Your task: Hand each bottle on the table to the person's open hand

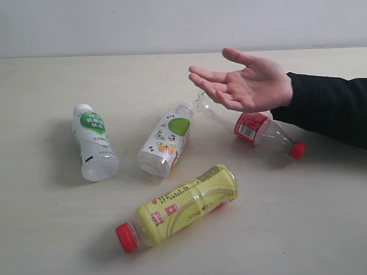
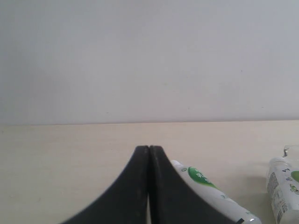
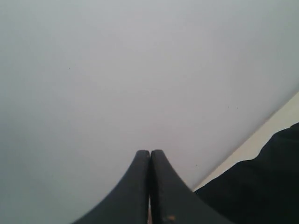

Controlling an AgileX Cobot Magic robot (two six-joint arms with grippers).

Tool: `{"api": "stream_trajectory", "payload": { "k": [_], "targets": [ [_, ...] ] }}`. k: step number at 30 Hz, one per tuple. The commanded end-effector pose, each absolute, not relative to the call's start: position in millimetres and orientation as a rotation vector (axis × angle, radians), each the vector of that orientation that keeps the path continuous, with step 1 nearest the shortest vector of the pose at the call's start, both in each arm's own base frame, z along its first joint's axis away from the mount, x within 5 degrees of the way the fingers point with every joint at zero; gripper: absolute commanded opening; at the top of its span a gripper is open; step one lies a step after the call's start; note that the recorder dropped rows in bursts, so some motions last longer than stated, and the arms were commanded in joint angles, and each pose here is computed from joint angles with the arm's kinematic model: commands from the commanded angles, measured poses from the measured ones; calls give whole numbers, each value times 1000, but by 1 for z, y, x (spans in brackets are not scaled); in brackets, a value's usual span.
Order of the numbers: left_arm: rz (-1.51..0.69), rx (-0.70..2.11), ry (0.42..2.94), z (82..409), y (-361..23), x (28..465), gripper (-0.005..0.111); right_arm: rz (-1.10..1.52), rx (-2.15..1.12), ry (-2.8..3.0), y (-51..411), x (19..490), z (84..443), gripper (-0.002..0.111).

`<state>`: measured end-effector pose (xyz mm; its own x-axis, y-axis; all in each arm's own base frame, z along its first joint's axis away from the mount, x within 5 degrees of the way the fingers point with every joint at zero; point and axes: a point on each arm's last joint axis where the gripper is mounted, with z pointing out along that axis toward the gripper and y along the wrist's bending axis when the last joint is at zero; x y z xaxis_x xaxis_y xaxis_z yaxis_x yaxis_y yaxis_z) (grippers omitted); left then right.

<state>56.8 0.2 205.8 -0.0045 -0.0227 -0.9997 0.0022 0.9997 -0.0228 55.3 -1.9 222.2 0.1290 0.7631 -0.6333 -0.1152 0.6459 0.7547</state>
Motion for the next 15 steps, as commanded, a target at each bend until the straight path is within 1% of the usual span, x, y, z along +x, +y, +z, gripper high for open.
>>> {"api": "stream_trajectory", "payload": {
  "k": [1, 3, 4, 7, 10, 15],
  "targets": [
    [-25, -24, 1563, 206, 0, 56, 0, 660, 571, 1254, -3, 54, 225, 0],
    [-25, -24, 1563, 206, 0, 56, 0, 599, 473, 1173, -3, 51, 236, 0],
    [-25, -24, 1563, 206, 0, 56, 0, 570, 421, 1150, -2, 48, 249, 0],
    [-25, -24, 1563, 206, 0, 56, 0, 357, 192, 1178, 4, 45, 289, 0],
    [-25, -24, 1563, 206, 0, 56, 0, 335, 129, 1200, 7, 51, 310, 0],
    [-25, -24, 1563, 206, 0, 56, 0, 111, -140, 1298, 15, 73, 340, 0]
  ]
}}
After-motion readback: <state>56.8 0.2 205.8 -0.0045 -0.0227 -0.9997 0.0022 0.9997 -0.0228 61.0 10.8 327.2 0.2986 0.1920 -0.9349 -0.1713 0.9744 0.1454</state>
